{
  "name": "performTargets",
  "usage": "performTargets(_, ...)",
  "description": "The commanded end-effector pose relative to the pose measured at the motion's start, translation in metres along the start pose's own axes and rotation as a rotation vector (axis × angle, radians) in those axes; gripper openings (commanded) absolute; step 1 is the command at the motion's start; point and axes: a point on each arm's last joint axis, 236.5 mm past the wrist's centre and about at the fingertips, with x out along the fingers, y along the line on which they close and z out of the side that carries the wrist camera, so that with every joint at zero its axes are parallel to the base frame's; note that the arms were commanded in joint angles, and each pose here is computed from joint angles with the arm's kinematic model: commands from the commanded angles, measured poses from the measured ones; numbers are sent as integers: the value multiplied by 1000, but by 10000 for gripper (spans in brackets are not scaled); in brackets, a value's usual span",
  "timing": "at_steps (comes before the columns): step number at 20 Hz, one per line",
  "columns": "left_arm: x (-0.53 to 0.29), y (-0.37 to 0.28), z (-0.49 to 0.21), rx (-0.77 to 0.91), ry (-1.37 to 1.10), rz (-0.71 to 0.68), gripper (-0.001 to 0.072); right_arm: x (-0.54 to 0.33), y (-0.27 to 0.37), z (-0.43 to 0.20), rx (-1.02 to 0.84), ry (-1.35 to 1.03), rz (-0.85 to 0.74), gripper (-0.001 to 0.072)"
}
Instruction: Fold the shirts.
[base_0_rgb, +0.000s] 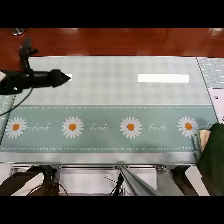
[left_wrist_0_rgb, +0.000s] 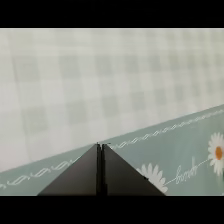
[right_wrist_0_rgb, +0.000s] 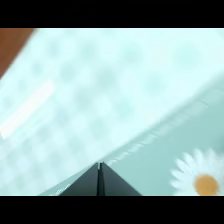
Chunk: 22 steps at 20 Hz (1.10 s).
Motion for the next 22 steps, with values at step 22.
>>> performTargets(22,-7,94,-102,60,366,520,35,210,8,-173,-555,589,-515,22)
